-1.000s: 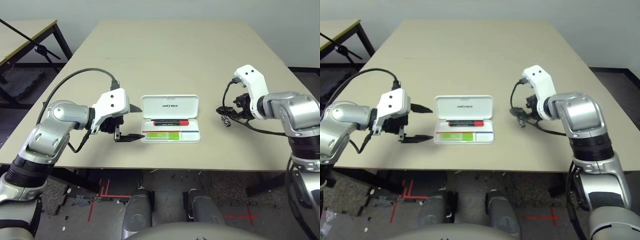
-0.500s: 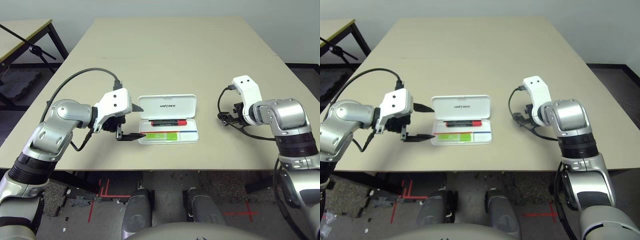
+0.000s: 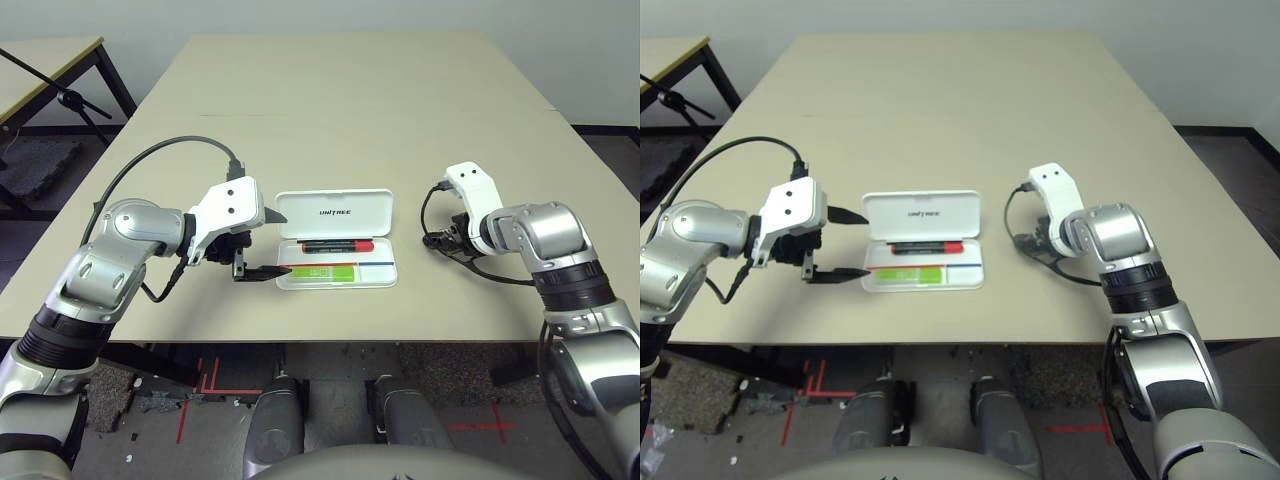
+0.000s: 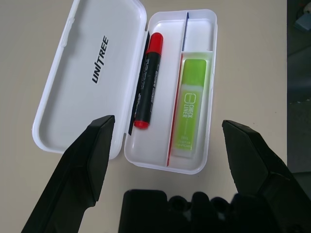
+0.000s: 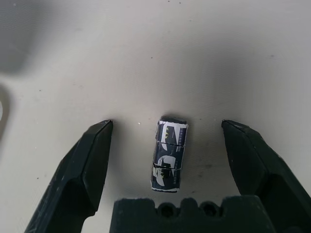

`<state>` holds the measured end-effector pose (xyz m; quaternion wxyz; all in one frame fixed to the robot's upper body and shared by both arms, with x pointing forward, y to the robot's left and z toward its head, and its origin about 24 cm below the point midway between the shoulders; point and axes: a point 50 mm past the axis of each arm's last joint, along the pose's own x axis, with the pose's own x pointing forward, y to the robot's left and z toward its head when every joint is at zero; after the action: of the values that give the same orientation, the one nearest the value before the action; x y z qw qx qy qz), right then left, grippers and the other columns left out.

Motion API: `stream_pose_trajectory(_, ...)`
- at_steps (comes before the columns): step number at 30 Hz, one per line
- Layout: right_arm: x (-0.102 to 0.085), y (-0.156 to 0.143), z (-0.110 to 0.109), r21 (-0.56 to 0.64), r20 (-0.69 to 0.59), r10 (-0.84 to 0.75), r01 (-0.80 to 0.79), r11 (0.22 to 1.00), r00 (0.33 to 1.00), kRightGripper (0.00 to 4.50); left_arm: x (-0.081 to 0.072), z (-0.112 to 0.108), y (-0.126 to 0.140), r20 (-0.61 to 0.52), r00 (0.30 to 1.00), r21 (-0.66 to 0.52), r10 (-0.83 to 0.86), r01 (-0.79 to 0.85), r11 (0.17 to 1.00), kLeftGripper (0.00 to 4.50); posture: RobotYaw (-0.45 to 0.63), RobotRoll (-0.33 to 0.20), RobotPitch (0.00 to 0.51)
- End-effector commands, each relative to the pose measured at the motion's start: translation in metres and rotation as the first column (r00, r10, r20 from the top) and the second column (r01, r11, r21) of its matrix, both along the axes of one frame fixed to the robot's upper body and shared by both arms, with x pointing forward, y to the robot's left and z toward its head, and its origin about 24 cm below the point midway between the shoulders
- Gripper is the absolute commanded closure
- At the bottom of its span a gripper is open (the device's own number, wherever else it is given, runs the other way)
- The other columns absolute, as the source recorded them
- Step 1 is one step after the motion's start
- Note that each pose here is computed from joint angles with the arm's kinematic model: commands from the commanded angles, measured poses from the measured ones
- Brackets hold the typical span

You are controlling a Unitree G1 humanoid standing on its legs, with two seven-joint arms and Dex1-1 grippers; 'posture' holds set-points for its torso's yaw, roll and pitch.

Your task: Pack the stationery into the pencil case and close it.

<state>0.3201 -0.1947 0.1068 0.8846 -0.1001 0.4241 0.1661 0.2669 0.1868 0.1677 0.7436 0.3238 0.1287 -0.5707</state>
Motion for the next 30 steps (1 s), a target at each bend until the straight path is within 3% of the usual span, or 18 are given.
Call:
stream_pose_trajectory(1,-0.004,0.0,-0.006,-0.006,-0.035,0.017,-0.017,1.0,0.999,1.35,-0.001,-0.002,-0.003,-0.001,1.0,0.023,-0.006,0.006,1.0,0.0,0.0,0.0,0.064)
stream_pose_trajectory(8,0.0,-0.009,0.003,-0.047,-0.013,0.044,-0.045,0.998,0.999,4.06,-0.001,-0.003,-0.003,-0.002,1.0,0.026,-0.007,0.007,1.0,0.0,0.0,0.0,0.058)
stream_pose_trajectory(9,0.001,-0.012,0.006,-0.056,-0.005,0.052,-0.052,0.997,0.999,4.2,-0.001,-0.003,-0.003,-0.001,1.0,0.026,-0.006,0.007,1.0,0.0,0.0,0.0,0.058)
stream_pose_trajectory(13,0.005,-0.019,0.019,-0.103,0.039,0.141,-0.137,0.985,0.989,4.19,-0.001,-0.003,-0.004,0.0,1.0,0.027,-0.008,0.008,1.0,0.0,0.0,0.0,0.056)
stream_pose_trajectory(17,0.009,-0.03,0.039,-0.195,0.105,0.353,-0.329,0.924,0.93,4.19,-0.002,-0.002,-0.003,-0.004,1.0,0.038,-0.016,0.016,0.999,0.0,-0.01,0.0,0.059)
stream_pose_trajectory(23,0.009,-0.027,0.062,-0.264,0.161,0.626,-0.578,0.772,0.763,4.19,-0.003,-0.001,-0.001,-0.006,1.0,0.047,-0.014,0.014,0.999,0.0,0.0,0.0,0.063)
stream_pose_trajectory(30,0.002,-0.001,0.067,-0.242,0.175,0.804,-0.767,0.595,0.568,4.19,-0.006,-0.001,0.0,-0.026,0.999,0.054,-0.019,0.02,0.998,0.0,0.0,0.0,0.064)
